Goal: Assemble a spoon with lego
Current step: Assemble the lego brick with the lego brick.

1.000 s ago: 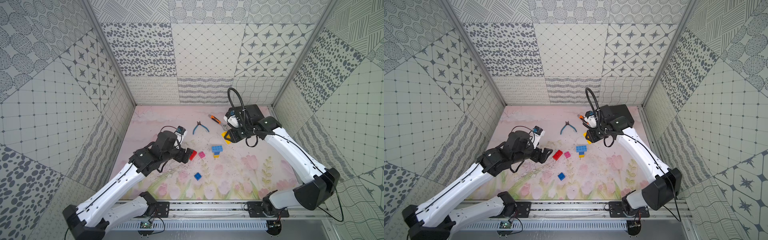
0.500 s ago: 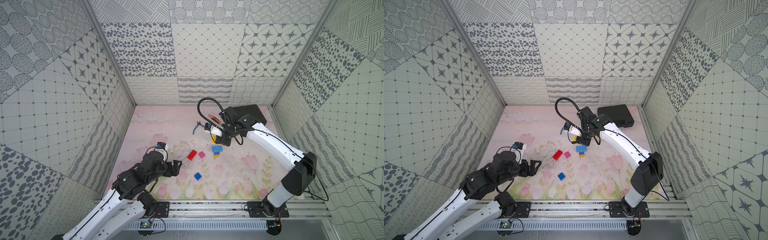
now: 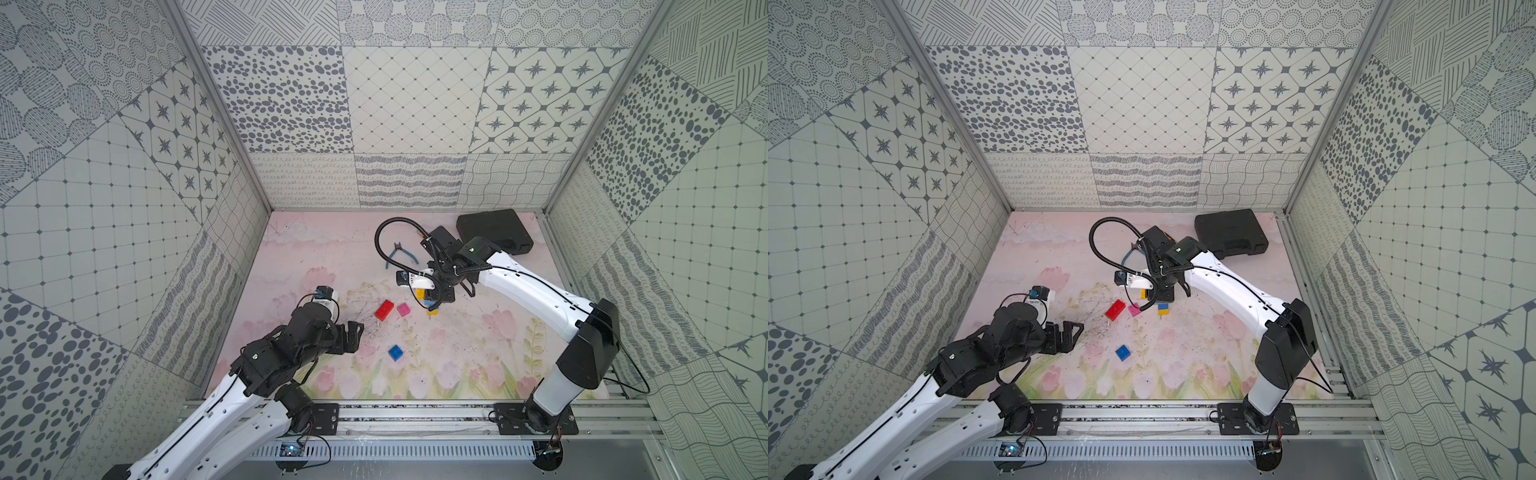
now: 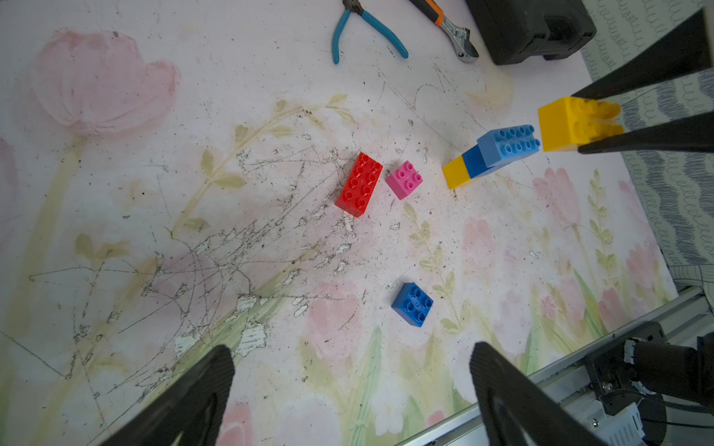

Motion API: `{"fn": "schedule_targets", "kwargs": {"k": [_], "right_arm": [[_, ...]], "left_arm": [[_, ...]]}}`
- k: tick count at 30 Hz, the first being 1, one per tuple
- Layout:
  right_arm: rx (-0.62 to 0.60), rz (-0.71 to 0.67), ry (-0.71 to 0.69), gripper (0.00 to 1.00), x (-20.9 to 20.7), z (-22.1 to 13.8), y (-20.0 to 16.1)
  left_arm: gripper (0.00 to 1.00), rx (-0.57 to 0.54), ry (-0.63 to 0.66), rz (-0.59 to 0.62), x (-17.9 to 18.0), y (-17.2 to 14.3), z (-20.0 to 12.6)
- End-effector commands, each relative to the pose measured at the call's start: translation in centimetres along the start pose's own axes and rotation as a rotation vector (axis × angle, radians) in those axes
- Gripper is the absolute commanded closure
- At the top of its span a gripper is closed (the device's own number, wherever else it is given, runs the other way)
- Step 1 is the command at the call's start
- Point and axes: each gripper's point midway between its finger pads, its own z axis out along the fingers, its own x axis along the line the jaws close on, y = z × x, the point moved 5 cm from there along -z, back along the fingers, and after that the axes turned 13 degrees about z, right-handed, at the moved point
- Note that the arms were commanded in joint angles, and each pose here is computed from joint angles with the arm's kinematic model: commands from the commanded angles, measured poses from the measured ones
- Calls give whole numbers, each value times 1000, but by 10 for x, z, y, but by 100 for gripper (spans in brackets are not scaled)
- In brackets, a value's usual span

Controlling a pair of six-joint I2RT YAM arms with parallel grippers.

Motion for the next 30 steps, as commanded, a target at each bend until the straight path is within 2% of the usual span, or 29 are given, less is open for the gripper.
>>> {"fn": "schedule_targets", "kwargs": {"k": [1,10,30], "right_arm": [[31,-32,-1,95,-1,14,-4],[39,-50,40,95,-6,31,-4],[-6,3,60,95,-19,36,-14]], "left_arm": [[2,-25,15,27,1,4,2],[2,-19,32,38,3,4,6],[2,-3,62,58,5,5,9]]}}
